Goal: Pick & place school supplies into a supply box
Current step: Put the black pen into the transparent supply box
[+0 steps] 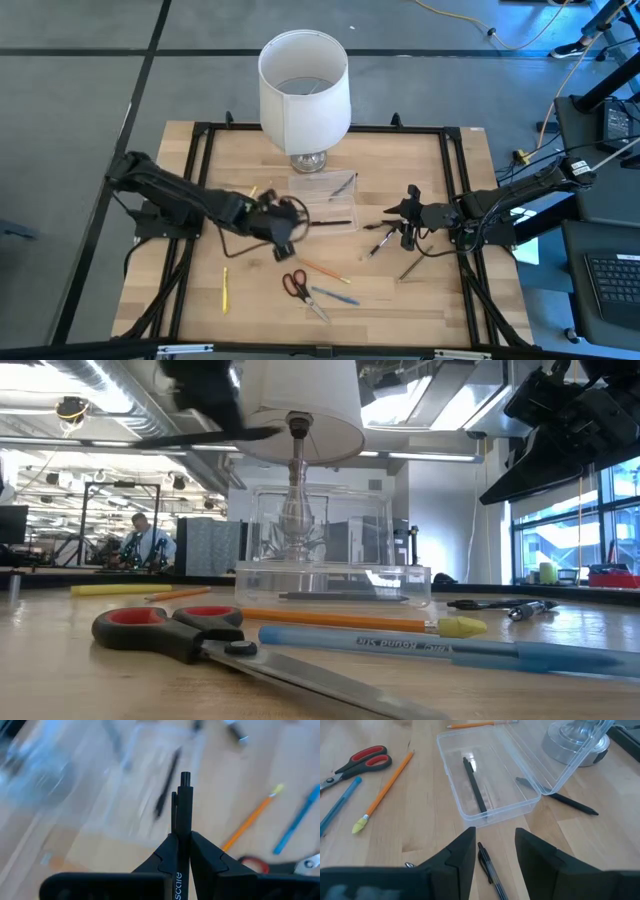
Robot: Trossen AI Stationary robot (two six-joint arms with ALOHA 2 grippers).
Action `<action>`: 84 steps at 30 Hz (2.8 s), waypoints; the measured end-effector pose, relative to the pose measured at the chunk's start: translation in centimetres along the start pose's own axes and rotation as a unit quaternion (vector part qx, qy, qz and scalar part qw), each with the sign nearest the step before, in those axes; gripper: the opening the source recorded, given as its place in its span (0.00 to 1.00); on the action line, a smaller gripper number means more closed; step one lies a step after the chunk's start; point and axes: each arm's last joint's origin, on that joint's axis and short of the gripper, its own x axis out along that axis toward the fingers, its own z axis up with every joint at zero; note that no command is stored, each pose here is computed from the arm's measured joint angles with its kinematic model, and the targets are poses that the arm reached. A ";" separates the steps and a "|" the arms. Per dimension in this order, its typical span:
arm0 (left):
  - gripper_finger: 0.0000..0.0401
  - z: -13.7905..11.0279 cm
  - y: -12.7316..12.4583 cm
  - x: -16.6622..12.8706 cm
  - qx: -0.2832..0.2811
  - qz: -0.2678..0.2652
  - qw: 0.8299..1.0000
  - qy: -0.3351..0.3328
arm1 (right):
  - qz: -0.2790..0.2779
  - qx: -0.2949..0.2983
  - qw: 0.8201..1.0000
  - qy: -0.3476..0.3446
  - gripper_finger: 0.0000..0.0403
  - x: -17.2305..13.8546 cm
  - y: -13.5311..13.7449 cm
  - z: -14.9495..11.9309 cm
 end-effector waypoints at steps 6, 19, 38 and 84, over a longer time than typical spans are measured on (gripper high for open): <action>0.06 1.3 -1.8 4.9 0.073 0.017 0.996 -0.054 | 0.011 0.000 1.000 0.007 0.35 0.0 0.0 -0.1; 0.06 3.0 -0.5 12.5 0.092 0.081 0.988 -0.096 | 0.046 0.000 0.999 0.017 0.35 0.0 0.2 -0.1; 0.06 1.6 0.7 16.8 0.080 0.069 0.994 -0.026 | 0.044 0.000 0.999 0.019 0.35 0.0 0.2 -0.2; 0.29 3.8 1.6 7.1 0.107 0.042 0.985 -0.125 | 0.039 -0.039 0.993 0.108 0.35 -0.2 -0.2 -1.9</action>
